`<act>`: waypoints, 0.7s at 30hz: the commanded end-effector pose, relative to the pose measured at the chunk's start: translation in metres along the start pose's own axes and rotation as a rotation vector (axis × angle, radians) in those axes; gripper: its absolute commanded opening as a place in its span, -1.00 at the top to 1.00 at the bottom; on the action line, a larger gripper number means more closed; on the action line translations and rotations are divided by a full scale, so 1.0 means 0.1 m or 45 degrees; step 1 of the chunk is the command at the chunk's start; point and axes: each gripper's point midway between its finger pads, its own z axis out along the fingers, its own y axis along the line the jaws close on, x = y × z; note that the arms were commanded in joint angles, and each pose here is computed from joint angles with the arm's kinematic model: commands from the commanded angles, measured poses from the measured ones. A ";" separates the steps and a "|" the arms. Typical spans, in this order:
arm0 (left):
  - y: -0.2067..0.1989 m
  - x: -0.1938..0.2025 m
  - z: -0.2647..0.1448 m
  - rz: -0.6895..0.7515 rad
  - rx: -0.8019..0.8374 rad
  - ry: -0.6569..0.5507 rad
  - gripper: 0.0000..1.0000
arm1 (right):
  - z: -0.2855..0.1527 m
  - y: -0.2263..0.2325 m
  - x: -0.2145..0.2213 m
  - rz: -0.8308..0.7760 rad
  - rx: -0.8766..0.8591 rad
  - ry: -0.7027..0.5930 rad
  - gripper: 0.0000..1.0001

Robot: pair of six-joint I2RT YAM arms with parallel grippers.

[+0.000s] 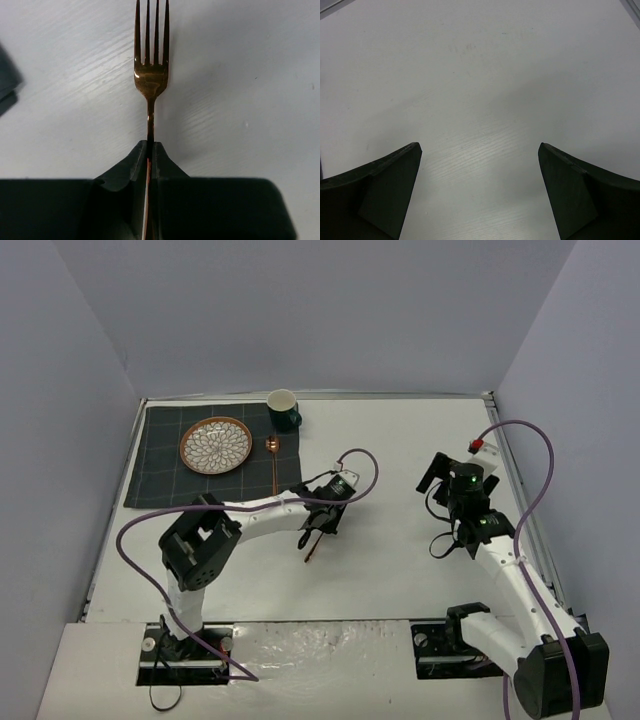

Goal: Set the dinner table for one person

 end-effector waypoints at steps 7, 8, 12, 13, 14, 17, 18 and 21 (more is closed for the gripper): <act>1.54 -0.70 -1.32 -0.195 -0.294 -0.274 1.00 | -0.12 0.19 -0.18 -0.040 -0.147 -0.065 -1.00; 1.78 -0.69 -1.39 -0.235 -0.329 -0.276 1.00 | -0.13 0.21 -0.17 -0.046 -0.162 -0.062 -1.00; 2.54 -0.68 -1.65 -0.299 -0.453 -0.309 1.00 | -0.15 0.29 -0.17 -0.060 -0.208 -0.051 -1.00; 2.75 -0.66 -1.71 -0.315 -0.488 -0.313 1.00 | -0.15 0.31 -0.16 -0.066 -0.222 -0.047 -1.00; 2.93 -0.65 -1.75 -0.331 -0.518 -0.318 1.00 | -0.16 0.34 -0.15 -0.075 -0.235 -0.042 -1.00; 3.37 -0.64 -1.82 -0.371 -0.575 -0.336 1.00 | -0.18 0.41 -0.11 -0.102 -0.268 -0.027 -1.00; 3.49 -0.64 -1.83 -0.371 -0.596 -0.341 1.00 | -0.18 0.43 -0.09 -0.113 -0.278 -0.022 -1.00; 3.94 -0.55 -1.77 -0.353 -0.651 -0.315 1.00 | -0.20 0.50 -0.03 -0.144 -0.309 -0.003 -1.00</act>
